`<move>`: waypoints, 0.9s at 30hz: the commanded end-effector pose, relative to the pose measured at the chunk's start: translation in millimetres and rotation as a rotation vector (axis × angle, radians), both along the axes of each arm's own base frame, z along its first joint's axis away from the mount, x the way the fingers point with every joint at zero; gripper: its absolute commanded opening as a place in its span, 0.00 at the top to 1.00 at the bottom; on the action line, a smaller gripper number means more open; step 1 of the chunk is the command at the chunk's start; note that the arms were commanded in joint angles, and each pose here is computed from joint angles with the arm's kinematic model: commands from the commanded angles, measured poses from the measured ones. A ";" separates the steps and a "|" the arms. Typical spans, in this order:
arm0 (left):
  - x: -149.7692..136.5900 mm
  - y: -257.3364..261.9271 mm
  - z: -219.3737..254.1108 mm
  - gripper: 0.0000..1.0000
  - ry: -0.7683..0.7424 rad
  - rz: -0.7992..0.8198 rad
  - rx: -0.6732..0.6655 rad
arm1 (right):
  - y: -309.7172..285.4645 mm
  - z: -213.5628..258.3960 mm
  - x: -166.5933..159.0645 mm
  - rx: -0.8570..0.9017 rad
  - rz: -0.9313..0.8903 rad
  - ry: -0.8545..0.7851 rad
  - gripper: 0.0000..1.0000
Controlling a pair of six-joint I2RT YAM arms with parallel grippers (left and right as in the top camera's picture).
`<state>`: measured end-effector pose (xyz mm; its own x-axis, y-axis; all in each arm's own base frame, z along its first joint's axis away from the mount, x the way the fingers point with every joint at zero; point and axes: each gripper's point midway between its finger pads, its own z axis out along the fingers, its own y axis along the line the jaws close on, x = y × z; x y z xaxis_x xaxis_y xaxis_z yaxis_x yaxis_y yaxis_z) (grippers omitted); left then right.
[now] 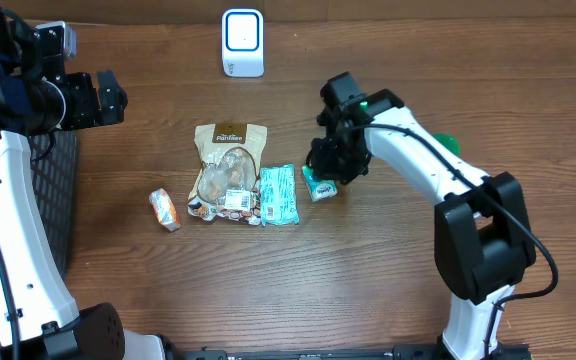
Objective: Scan the item barcode
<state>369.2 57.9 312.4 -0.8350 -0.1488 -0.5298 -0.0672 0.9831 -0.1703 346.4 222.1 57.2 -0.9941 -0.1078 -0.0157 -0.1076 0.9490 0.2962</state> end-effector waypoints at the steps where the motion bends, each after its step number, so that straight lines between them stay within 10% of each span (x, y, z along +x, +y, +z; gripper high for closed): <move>1: 2.0 -1.6 3.0 0.01 -0.012 -0.022 0.007 | 4.2 -3.5 -3.9 -0.091 0.103 -0.071 0.84; 13: 2.1 -1.6 3.0 0.00 -0.013 -0.022 0.007 | 1.4 -15.5 -3.0 -0.472 0.315 -0.272 0.73; 27: 2.1 -1.6 3.0 0.01 -0.013 -0.022 0.007 | -4.3 -44.3 -10.3 -0.496 0.347 -0.236 0.73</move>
